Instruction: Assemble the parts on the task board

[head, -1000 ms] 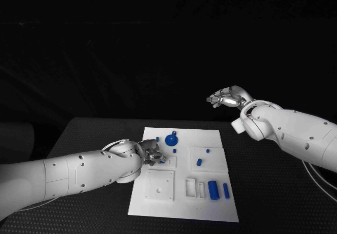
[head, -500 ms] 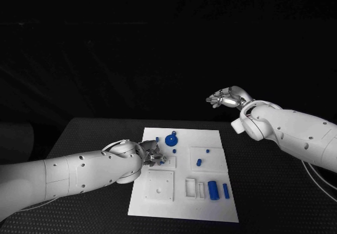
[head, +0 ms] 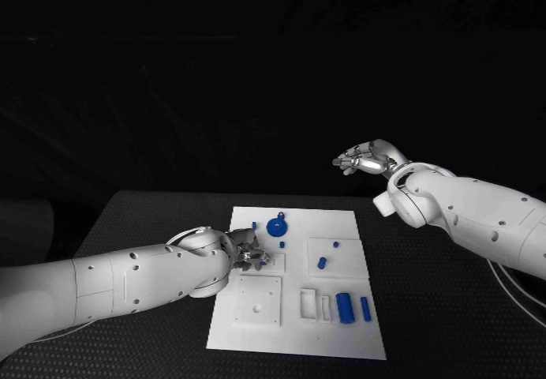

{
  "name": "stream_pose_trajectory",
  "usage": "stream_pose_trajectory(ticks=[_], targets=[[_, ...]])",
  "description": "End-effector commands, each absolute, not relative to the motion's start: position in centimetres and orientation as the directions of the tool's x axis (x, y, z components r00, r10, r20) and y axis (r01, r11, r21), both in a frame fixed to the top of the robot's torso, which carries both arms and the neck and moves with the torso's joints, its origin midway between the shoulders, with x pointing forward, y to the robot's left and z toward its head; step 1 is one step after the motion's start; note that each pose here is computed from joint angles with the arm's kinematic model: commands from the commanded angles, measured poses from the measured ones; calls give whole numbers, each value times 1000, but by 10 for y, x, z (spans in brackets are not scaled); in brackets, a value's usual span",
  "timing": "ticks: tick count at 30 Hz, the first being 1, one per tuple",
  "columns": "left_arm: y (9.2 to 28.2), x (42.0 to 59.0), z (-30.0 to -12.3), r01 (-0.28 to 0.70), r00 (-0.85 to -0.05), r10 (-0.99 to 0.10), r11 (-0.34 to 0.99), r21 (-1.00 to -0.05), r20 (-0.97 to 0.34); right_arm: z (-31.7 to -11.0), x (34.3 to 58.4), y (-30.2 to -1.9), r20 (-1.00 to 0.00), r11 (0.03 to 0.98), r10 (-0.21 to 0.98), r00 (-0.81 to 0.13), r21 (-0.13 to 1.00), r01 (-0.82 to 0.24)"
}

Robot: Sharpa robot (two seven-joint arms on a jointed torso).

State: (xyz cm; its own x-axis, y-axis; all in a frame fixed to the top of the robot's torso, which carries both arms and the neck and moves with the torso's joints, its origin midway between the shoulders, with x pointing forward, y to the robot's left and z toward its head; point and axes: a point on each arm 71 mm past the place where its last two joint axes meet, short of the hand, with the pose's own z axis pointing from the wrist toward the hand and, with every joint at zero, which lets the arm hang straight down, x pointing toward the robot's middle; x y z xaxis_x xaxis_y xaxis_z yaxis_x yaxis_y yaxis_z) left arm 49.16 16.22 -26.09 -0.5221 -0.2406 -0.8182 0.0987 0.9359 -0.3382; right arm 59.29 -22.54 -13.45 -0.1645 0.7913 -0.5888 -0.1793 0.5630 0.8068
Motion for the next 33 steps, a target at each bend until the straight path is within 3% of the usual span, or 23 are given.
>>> stream_pose_trajectory(ticks=[1,33], targets=[[157,488,-265,117,-552,-224,933,-341,-803,-135,593,-225,-587,560,790,-177,808,-182],[165,489,-264,98,-532,-243,934,-344,-811,-138,592,-227,-587,561,790,-178,809,-177]])
